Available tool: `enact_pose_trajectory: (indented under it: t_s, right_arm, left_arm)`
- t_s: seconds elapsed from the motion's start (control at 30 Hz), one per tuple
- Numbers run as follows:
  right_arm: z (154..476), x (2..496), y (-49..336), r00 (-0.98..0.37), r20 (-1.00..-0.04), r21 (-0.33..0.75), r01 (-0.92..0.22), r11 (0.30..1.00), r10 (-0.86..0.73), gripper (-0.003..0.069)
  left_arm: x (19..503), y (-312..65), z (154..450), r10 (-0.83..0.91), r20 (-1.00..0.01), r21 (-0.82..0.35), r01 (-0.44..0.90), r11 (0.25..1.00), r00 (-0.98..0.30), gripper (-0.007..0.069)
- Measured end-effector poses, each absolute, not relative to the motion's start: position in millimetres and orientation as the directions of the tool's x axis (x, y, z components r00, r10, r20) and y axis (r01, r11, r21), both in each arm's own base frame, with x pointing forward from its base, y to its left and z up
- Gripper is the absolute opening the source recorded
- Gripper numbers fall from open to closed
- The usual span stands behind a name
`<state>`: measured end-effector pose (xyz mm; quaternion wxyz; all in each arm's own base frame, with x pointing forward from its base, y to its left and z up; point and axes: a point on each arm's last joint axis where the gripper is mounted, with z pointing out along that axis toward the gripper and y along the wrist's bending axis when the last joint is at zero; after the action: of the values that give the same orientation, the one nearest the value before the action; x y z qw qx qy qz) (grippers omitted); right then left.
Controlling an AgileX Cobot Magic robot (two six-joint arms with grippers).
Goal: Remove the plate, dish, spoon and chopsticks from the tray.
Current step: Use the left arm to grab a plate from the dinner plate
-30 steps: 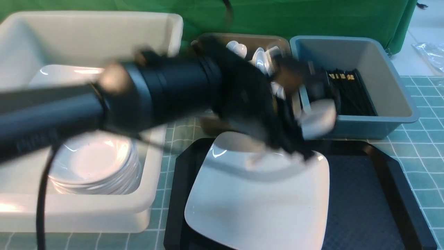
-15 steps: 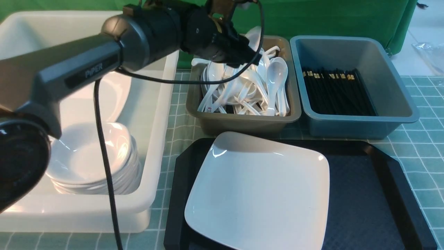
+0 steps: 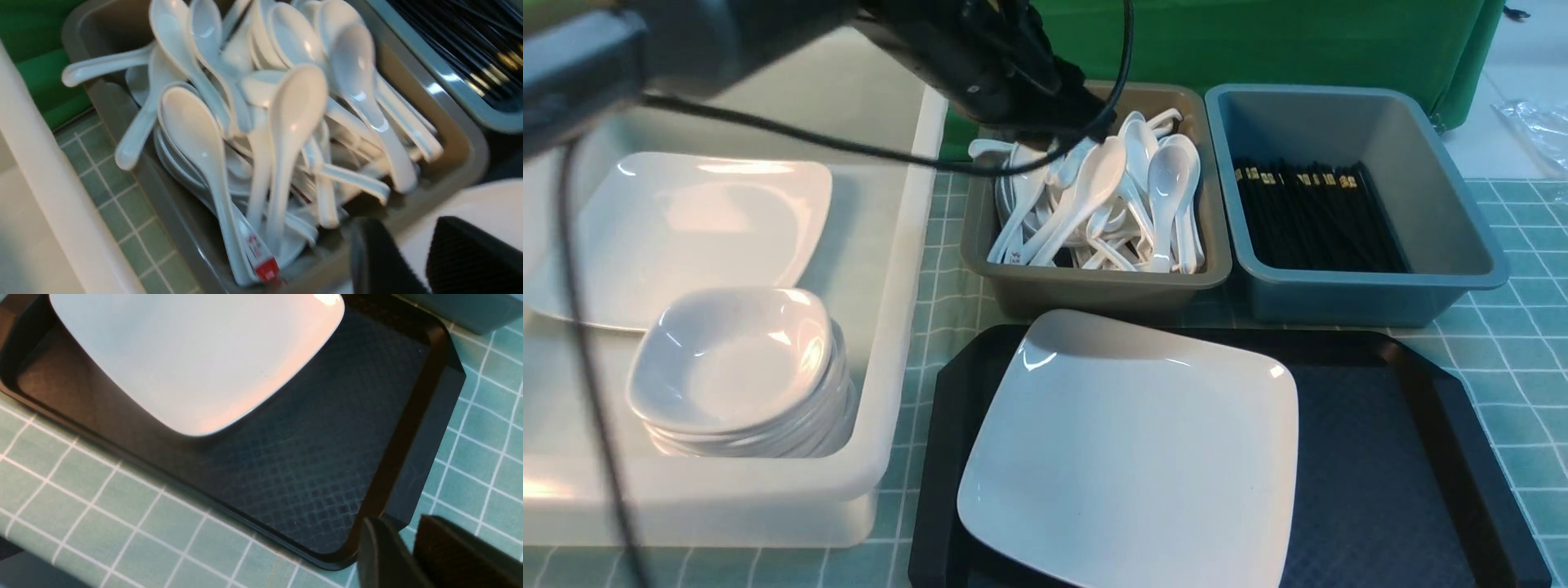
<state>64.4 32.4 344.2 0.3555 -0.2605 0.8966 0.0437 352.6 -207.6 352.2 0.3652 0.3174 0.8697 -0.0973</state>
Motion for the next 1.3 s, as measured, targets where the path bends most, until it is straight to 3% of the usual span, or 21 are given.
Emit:
enact_pose_trajectory:
  t_s: [0.1, 0.23, 0.27, 0.3, 0.37, 0.5, 0.67, 0.8, 0.97, 1.1, 1.3]
  right_arm:
    - [344.2, 64.4, 32.4, -0.611, -0.66, -0.107, -0.499, 0.86, -0.437, 0.0171]
    - [344.2, 64.4, 32.4, -0.611, -0.66, -0.107, -0.499, 0.86, -0.437, 0.0175]
    - [344.2, 64.4, 32.4, -0.611, -0.66, -0.107, -0.499, 0.86, -0.437, 0.0175]
    - [344.2, 64.4, 32.4, -0.611, -0.66, -0.107, -0.499, 0.86, -0.437, 0.0176]
    - [344.3, 64.5, 32.5, -0.61, -0.661, -0.107, -0.499, 0.86, -0.437, 0.0179]
    - [344.2, 64.4, 32.5, -0.611, -0.661, -0.106, -0.499, 0.86, -0.436, 0.0181]
    - [344.2, 64.4, 32.5, -0.611, -0.661, -0.106, -0.499, 0.86, -0.436, 0.0184]
    - [344.2, 64.4, 32.5, -0.611, -0.661, -0.106, -0.499, 0.86, -0.436, 0.0184]
    - [343.8, 64.0, 32.4, -0.614, -0.656, -0.107, -0.502, 0.859, -0.44, 0.0189]
    - [342.2, 61.8, 32.7, -0.613, -0.634, -0.113, -0.53, 0.841, -0.471, 0.0192]
    - [339.9, 58.1, 33.8, -0.611, -0.603, -0.11, -0.574, 0.812, -0.513, 0.0195]
  left_arm:
    - [300.2, -205.1, 344.1, 0.605, -0.656, 0.122, 0.727, 0.676, -0.452, 0.0026]
    - [237.8, -205.4, 303.5, 0.777, -0.551, 0.175, 0.868, 0.465, -0.305, 0.0009]
    - [224.9, -204.4, 290.1, 0.814, -0.517, 0.184, 0.895, 0.407, -0.264, 0.0011]
    - [223.4, -203.1, 287.3, 0.82, -0.509, 0.184, 0.898, 0.399, -0.261, 0.0012]
    - [197.9, -201.4, 255.5, 0.892, -0.431, 0.203, 0.948, 0.244, -0.137, 0.0043]
    - [186.0, -199.1, 232.7, 0.922, -0.387, 0.245, 0.963, 0.115, -0.012, 0.013]
    - [190.5, -202.0, 224.8, 0.915, -0.398, 0.311, 0.948, 0.069, 0.064, 0.0365]
    - [195.0, -204.9, 210.2, 0.933, -0.333, 0.325, 0.945, -0.025, 0.139, 0.0463]
    - [203.7, -207.4, 190.2, 0.945, -0.235, 0.353, 0.926, -0.134, 0.226, 0.0489]
    - [214.0, -209.5, 170.4, 0.934, -0.12, 0.393, 0.88, -0.267, 0.337, 0.0473]
    - [221.8, -212.2, 159.8, 0.91, -0.053, 0.435, 0.829, -0.35, 0.412, 0.0442]
